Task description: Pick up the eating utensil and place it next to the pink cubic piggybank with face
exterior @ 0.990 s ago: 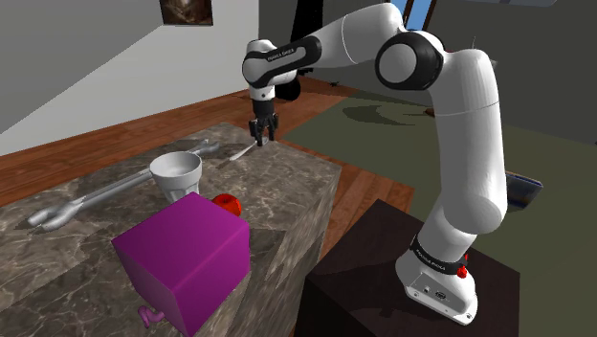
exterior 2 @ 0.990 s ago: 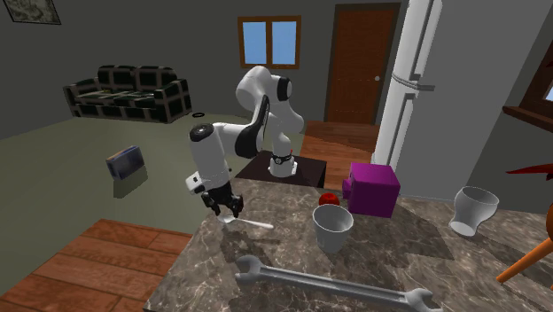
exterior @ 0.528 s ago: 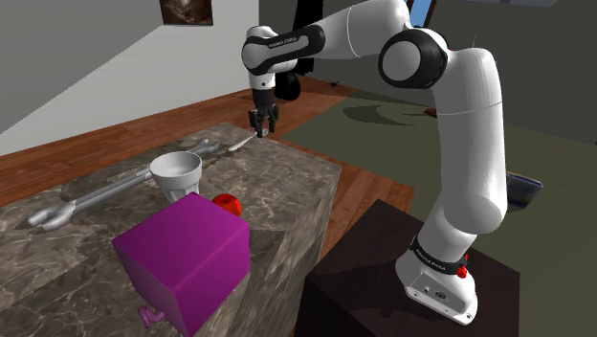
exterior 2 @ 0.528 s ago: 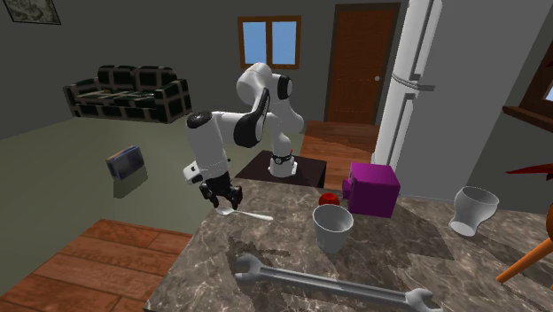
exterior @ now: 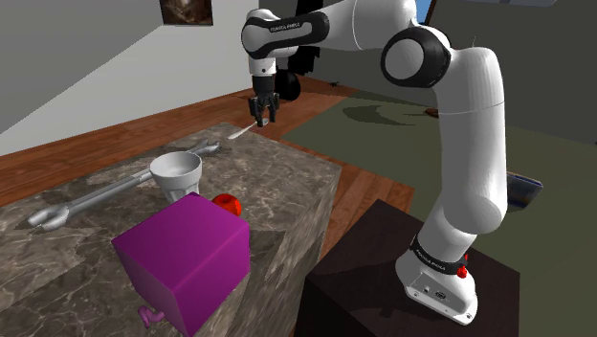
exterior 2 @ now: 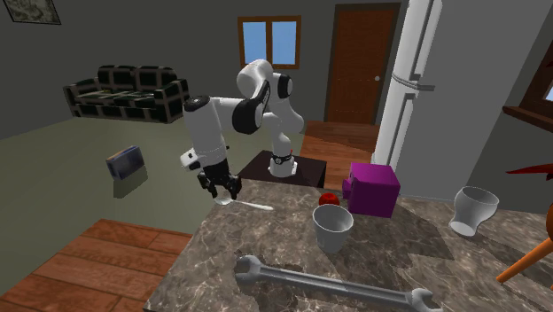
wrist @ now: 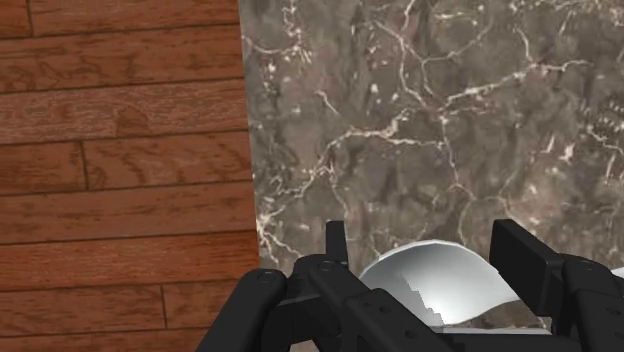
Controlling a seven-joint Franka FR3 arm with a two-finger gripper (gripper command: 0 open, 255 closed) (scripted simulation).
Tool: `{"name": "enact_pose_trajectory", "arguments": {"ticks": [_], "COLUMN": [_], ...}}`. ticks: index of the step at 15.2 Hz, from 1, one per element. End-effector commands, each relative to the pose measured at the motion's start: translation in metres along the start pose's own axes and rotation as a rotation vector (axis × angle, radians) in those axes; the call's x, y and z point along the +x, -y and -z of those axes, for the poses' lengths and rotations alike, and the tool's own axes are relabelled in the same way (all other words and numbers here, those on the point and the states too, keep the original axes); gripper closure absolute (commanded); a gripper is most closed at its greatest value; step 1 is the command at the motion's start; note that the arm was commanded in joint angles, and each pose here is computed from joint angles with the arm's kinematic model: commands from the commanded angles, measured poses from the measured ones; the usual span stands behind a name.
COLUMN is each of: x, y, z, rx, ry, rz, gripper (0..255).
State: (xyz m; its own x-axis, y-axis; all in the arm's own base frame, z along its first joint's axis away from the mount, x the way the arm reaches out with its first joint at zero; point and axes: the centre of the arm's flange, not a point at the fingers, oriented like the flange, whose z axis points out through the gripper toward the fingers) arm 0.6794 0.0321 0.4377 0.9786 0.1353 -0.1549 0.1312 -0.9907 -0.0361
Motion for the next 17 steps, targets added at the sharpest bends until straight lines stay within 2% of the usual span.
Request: {"name": "enact_pose_trajectory", "arguments": {"ticks": [1, 17], "x": [-0.002, -0.015], "y": [0.0, 0.003], "z": [0.01, 0.094], "rx": [0.0, 0.0], "ry": [0.0, 0.0], "rz": [0.0, 0.0], "gripper": [255, 255]}}
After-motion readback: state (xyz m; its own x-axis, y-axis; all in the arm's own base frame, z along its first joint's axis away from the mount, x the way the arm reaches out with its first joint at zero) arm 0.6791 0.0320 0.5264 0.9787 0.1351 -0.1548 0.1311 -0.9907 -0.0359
